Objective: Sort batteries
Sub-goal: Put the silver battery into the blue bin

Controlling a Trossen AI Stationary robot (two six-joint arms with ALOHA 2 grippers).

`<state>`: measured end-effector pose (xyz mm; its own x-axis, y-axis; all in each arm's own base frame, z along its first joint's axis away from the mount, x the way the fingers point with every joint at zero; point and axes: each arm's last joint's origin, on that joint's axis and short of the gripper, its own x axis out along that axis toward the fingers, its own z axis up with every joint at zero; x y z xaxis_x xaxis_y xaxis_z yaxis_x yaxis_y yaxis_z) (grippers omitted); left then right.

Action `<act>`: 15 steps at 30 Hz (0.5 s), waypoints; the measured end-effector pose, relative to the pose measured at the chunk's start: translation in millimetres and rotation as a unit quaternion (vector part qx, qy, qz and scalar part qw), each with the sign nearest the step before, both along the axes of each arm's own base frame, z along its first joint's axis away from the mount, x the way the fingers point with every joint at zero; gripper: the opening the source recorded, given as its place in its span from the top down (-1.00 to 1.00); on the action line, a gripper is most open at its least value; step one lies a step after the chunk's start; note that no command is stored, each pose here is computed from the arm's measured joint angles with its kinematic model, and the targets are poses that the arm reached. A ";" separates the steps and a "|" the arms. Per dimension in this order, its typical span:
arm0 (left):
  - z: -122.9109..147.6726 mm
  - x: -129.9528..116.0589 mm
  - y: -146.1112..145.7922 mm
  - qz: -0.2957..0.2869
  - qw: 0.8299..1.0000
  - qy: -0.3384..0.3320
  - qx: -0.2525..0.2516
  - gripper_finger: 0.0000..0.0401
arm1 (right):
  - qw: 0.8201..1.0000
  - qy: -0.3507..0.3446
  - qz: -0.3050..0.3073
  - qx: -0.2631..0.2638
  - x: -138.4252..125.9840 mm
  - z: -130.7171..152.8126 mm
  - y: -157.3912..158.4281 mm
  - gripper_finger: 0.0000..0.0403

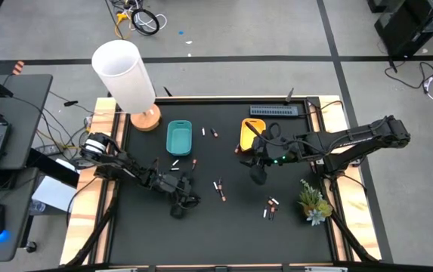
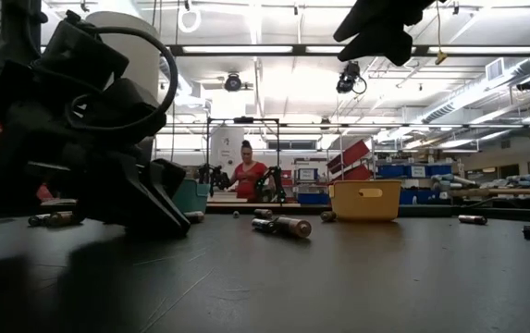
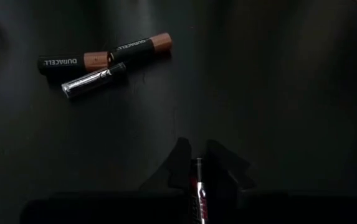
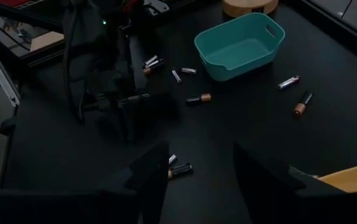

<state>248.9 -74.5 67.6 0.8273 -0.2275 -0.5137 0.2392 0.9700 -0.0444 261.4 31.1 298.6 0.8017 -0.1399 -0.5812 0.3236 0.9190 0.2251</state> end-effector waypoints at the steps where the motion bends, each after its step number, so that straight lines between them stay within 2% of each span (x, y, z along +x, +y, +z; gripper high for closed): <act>1: 0.7 0.5 1.3 0.001 1.000 -0.003 0.000 0.81 | 1.000 0.000 0.001 0.000 0.0 0.0 0.0 0.07; 9: 9.4 9.7 8.0 0.018 1.000 -0.016 -0.011 0.81 | 1.000 0.001 0.002 0.004 -0.1 -0.2 0.2 0.07; 15: 22.2 19.7 16.8 0.032 0.999 0.017 0.029 0.81 | 1.000 0.002 0.003 0.004 -0.2 -0.3 0.3 0.07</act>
<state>268.6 -57.7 89.7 0.8208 -0.1442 -0.5528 0.1767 0.9843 0.0055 261.2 31.4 298.3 0.8000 -0.1305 -0.5856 0.3190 0.9191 0.2311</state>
